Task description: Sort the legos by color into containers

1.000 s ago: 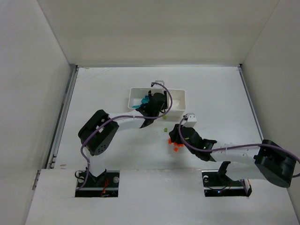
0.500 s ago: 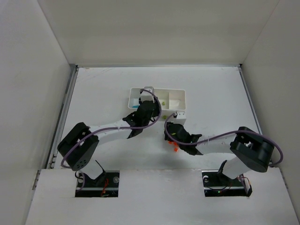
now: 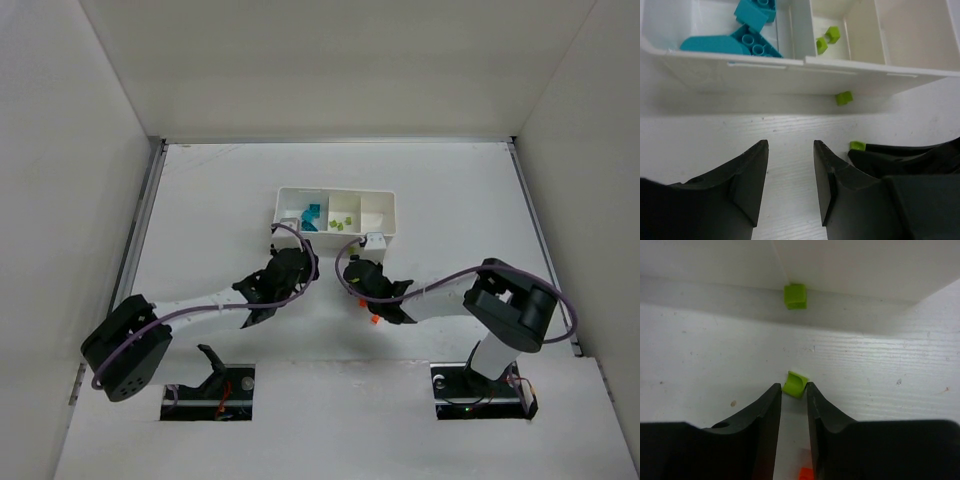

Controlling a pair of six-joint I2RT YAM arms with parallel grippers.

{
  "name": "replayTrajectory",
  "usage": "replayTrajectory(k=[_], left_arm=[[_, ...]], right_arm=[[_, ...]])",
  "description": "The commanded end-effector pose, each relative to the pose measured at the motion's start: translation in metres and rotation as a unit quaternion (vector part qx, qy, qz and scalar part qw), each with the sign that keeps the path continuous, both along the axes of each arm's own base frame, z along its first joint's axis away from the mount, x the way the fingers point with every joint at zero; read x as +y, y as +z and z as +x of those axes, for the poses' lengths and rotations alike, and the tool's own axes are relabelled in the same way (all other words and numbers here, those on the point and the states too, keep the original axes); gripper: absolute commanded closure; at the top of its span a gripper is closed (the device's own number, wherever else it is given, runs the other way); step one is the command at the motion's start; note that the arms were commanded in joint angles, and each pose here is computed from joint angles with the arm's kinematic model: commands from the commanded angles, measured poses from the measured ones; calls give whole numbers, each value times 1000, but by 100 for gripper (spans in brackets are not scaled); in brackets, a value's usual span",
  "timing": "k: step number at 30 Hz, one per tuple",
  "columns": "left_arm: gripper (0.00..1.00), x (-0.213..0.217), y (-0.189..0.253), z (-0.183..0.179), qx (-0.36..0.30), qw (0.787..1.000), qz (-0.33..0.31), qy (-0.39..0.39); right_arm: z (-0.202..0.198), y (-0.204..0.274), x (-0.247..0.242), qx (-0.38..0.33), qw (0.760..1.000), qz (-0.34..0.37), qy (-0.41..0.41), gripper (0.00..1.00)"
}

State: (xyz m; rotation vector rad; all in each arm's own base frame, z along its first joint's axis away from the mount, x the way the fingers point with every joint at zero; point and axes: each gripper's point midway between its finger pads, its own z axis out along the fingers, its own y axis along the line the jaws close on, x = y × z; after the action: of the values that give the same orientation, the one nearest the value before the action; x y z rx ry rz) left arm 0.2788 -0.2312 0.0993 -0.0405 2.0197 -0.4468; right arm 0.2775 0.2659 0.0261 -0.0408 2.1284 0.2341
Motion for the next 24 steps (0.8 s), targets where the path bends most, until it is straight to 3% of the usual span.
replayTrajectory(k=[1, 5, 9, 17, 24], left_arm=[[62, 2, -12, -12, 18, 1000, -12, 1], [62, -4, -26, -22, 34, 999, -12, -13], [61, -13, -27, -23, 31, 999, -20, -25], [59, -39, -23, -20, 26, 998, -34, -56], [59, -69, -27, -10, 25, 996, -36, -78]], right_arm=[[9, 9, 6, -23, 1000, 2, -12, 70], [9, 15, 3, -29, 999, 6, -20, 78], [2, 32, 7, -38, 999, 18, -10, 80], [-14, 116, 10, -86, 993, 77, 21, 79], [41, 160, 9, -123, 987, 101, 32, 79]])
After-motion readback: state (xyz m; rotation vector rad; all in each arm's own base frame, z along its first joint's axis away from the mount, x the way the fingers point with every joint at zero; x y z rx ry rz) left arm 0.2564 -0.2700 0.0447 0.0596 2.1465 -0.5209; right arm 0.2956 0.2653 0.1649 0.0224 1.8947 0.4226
